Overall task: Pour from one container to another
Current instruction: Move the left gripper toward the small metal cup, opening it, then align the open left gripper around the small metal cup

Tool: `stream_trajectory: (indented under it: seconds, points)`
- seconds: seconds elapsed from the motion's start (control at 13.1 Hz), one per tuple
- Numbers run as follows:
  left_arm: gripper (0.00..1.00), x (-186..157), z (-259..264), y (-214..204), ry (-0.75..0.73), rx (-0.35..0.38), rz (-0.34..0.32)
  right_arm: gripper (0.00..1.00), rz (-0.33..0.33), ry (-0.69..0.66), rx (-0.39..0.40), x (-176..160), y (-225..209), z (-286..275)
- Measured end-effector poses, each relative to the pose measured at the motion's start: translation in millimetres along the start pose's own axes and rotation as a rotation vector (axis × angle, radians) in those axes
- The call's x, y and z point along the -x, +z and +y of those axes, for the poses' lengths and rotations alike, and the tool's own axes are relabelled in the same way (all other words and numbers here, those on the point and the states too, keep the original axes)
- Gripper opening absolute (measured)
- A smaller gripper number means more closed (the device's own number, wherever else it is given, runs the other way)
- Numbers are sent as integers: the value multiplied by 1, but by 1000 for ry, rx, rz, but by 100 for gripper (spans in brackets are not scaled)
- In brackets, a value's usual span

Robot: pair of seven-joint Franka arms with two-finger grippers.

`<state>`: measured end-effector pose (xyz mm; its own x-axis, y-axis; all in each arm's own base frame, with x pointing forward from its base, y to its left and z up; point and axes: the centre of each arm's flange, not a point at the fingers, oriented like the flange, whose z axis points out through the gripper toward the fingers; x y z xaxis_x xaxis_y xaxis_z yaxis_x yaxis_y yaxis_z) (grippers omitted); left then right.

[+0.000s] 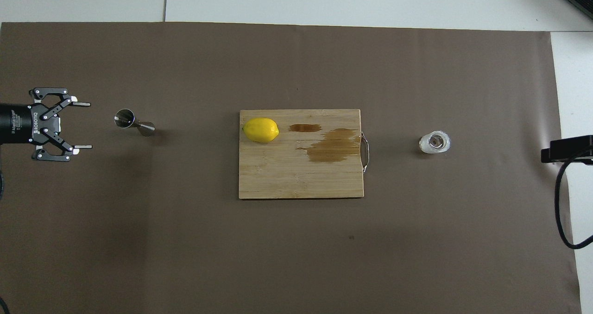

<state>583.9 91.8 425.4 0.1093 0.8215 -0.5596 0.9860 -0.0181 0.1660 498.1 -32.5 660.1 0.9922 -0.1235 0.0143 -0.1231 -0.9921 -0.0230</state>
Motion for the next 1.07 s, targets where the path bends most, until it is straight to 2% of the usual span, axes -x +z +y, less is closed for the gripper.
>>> stream_trajectory:
  seconds: [0.15,0.31,0.53,0.84,1.07]
  points:
    - [100,-1,-1,1,0,-2,5,100,0,0,0,0,0,0]
    - [100,0,-4,4,31,-35,26,100,0,0,0,0,0,0]
    - [100,-2,-2,-5,13,-3,7,100,0,0,0,0,0,0]
    - [100,-12,3,5,-71,35,-122,100,0,0,0,0,0,0]
    - [100,-49,2,32,-179,47,-207,100,0,0,0,0,0,0]
